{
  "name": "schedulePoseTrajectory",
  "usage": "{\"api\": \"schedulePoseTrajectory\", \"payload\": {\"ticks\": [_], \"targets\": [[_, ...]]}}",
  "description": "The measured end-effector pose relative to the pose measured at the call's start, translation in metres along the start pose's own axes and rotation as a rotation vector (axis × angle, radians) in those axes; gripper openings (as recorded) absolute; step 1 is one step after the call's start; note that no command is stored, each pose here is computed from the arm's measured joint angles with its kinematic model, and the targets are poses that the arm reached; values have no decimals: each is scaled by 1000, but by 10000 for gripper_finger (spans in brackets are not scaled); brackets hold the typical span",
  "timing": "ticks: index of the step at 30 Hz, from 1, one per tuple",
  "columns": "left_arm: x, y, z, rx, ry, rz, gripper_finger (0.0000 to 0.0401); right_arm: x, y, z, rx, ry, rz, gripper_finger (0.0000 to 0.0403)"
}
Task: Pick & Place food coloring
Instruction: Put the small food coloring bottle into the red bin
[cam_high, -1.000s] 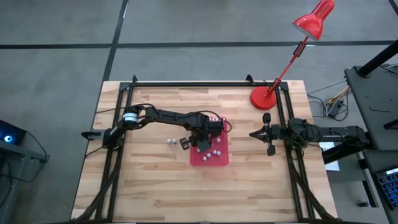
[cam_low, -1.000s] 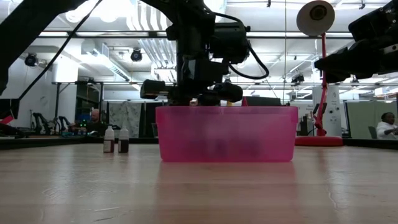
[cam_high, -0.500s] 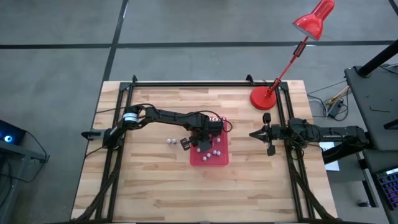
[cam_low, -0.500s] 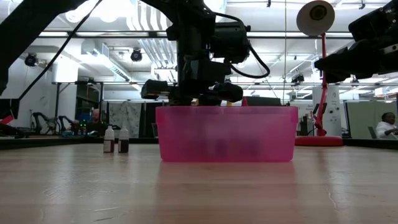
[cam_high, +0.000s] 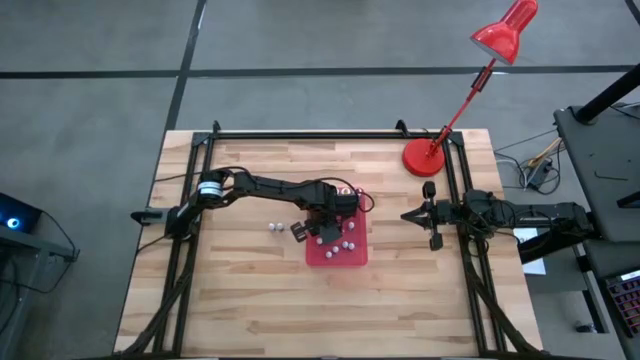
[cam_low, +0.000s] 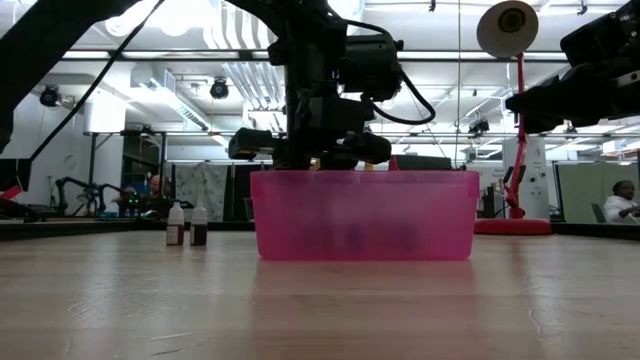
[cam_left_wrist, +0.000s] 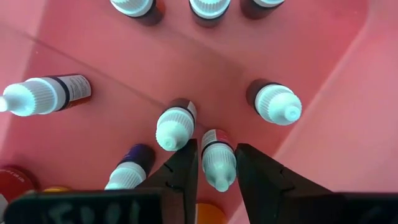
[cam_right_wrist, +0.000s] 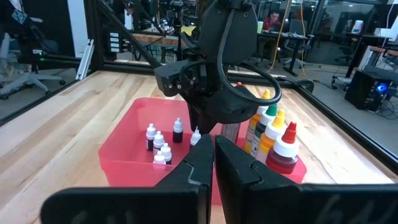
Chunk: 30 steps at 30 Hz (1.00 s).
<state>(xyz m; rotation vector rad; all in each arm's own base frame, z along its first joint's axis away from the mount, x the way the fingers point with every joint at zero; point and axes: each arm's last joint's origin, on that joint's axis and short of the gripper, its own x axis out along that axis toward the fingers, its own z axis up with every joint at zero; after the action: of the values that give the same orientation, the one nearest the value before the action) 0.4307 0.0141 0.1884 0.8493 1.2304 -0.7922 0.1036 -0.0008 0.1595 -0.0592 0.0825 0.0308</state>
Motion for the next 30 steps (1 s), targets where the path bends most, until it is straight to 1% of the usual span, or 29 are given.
{"api": "schedulePoseTrajectory", "payload": {"ticks": [18, 20, 26, 30], "targets": [[0, 1, 0, -19, -3, 5, 85, 0, 0, 0, 0, 0, 0, 9], [0, 1, 0, -21, -4, 8, 97, 0, 0, 0, 1, 0, 0, 9], [0, 1, 0, -30, 10, 15, 150, 0, 0, 0, -1, 0, 0, 9], [0, 2, -1, -33, 39, 30, 164, 0, 0, 0, -1, 0, 0, 9]]}}
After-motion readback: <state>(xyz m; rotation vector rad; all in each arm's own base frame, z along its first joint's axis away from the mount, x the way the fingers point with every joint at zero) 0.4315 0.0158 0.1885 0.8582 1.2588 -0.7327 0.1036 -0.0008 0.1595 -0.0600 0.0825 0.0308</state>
